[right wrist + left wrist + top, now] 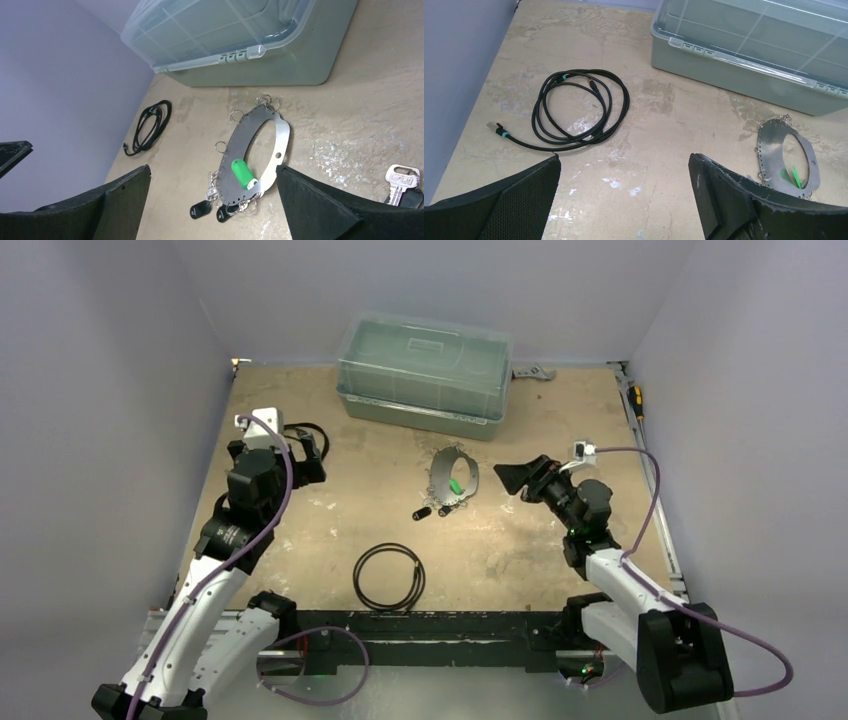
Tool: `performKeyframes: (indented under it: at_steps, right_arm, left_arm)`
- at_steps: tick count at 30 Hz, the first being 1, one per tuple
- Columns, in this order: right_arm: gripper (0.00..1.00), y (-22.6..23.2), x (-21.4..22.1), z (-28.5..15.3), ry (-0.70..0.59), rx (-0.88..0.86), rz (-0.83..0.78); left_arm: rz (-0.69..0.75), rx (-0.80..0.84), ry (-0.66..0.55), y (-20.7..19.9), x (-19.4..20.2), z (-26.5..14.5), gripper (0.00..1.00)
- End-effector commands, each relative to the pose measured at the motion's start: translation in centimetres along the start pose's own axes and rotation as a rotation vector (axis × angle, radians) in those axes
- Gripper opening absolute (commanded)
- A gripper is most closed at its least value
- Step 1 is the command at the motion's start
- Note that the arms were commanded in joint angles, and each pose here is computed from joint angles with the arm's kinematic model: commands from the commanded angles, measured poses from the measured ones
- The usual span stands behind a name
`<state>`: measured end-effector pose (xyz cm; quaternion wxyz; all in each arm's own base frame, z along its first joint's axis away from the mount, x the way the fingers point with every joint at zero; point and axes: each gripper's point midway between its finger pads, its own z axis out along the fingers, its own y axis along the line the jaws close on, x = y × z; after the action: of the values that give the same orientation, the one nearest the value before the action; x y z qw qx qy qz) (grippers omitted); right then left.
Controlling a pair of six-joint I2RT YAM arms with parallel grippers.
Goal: Put the keys on the keyring
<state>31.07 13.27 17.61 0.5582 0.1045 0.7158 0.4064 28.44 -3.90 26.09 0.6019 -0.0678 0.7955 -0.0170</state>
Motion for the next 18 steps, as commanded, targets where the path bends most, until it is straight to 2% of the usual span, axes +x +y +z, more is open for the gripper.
performKeyframes:
  at_steps: [1, 12, 18]
  right_arm:
    - [0.99, 2.8, -1.3, 1.1, -0.006, -0.076, -0.09]
    - [0.99, 6.7, 3.0, 5.2, 0.176, 0.026, -0.399]
    - [0.98, 6.9, 6.2, 7.0, 0.325, 0.047, -0.488]
  left_arm:
    - [-0.009, 0.024, -0.046, -0.4, -1.5, -0.2, 0.99]
    - [-0.009, 0.029, -0.051, -0.4, -1.7, -0.5, 0.99]
    - [-0.004, 0.037, -0.048, -0.5, -1.7, -0.6, 0.99]
